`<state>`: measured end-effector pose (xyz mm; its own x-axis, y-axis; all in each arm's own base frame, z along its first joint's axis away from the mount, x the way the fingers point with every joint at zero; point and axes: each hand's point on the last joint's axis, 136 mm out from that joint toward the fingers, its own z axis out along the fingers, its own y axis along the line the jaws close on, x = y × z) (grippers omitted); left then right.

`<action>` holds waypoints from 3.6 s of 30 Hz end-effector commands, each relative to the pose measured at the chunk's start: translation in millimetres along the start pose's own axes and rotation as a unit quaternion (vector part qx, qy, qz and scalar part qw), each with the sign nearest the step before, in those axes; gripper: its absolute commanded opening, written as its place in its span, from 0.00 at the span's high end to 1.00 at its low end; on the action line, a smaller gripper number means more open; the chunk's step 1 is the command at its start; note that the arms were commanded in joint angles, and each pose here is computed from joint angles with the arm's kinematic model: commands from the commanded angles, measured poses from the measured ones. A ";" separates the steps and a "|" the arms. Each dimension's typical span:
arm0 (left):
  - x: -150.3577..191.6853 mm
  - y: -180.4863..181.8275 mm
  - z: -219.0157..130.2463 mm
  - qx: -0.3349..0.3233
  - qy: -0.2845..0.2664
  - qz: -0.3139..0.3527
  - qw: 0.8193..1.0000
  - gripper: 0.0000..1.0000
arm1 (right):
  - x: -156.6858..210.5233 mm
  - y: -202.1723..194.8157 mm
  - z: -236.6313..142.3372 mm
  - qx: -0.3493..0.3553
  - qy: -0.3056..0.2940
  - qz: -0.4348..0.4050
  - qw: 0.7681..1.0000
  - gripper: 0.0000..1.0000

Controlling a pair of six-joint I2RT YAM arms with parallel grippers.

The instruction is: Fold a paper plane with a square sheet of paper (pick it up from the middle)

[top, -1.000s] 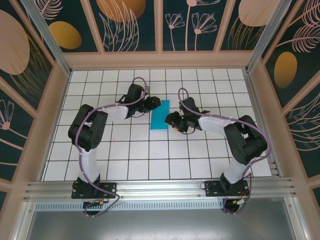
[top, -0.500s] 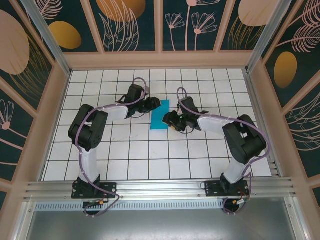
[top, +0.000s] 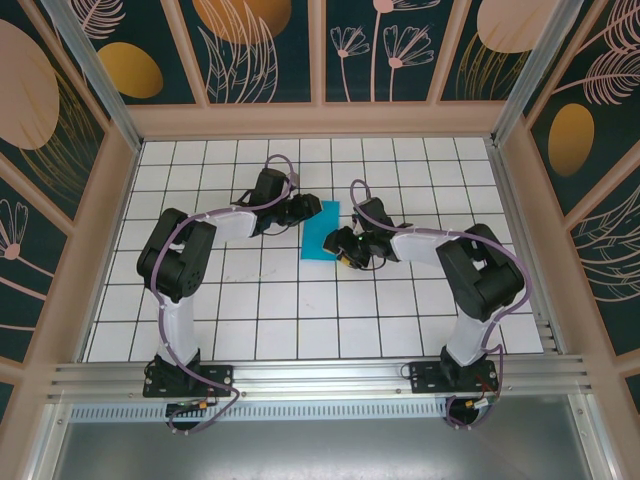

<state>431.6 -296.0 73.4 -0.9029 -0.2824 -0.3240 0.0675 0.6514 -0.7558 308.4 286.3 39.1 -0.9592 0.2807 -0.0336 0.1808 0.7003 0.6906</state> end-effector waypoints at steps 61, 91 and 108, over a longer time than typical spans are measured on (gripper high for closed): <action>50.1 55.1 16.7 -0.051 0.058 0.011 0.997 0.78 | -6.1 42.1 -5.2 -0.076 0.056 -0.038 0.995 0.91; 46.3 55.8 17.9 -0.059 0.055 0.009 0.997 0.86 | -27.6 35.8 27.0 -0.066 0.032 -0.027 0.997 0.91; 48.6 58.0 19.1 -0.061 0.059 0.007 0.996 0.86 | -32.2 31.2 36.5 -0.056 0.032 -0.037 0.997 0.91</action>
<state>402.2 -286.5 19.3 -0.9384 -0.2064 -0.2773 0.0507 0.7113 -0.7011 342.4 316.1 32.4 -0.9811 0.1935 -0.0030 0.1231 0.6361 0.7617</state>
